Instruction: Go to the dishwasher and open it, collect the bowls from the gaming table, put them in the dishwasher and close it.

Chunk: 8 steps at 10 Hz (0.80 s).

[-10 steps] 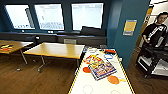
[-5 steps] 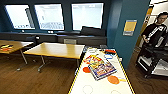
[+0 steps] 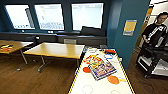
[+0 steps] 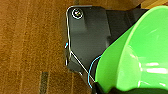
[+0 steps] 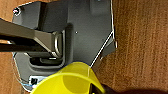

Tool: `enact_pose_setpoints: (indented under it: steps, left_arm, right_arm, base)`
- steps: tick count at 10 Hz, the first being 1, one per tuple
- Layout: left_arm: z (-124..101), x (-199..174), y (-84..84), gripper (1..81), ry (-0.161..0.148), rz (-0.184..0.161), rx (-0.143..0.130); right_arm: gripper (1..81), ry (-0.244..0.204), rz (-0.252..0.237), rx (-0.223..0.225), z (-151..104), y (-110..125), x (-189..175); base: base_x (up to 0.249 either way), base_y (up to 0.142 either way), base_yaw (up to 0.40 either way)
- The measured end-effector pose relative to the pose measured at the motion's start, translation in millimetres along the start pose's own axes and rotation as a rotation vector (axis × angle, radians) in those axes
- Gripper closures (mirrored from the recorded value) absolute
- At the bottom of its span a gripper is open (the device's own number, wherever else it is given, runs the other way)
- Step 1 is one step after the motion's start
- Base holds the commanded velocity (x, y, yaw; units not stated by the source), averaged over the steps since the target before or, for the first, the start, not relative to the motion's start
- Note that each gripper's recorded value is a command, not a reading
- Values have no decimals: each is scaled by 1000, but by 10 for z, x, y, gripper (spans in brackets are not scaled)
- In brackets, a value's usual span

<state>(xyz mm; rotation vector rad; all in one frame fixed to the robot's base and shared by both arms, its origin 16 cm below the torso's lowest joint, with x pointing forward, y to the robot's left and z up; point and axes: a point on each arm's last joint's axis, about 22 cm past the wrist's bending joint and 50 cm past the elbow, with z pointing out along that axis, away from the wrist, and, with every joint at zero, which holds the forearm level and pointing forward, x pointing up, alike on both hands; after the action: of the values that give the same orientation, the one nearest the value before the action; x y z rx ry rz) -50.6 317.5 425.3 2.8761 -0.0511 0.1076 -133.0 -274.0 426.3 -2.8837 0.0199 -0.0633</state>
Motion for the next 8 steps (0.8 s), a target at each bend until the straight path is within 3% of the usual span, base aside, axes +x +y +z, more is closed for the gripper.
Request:
enact_pose_setpoints:
  steps: [3,5,8]
  left_arm:
    - [6,81,-9,811,9,2,1]
    - [-3,-121,10,811,-16,-2,4]
    - [18,-8,32,811,-1,1,0]
  right_arm:
    - [811,14,-4,-5,4,39,116]
    - [811,-19,1,-3,-18,7,-135]
    - [811,-2,-1,0,-1,-4,-44]
  base:
    - [-99,0,0]
    - [-105,0,0]
    - [-105,0,0]
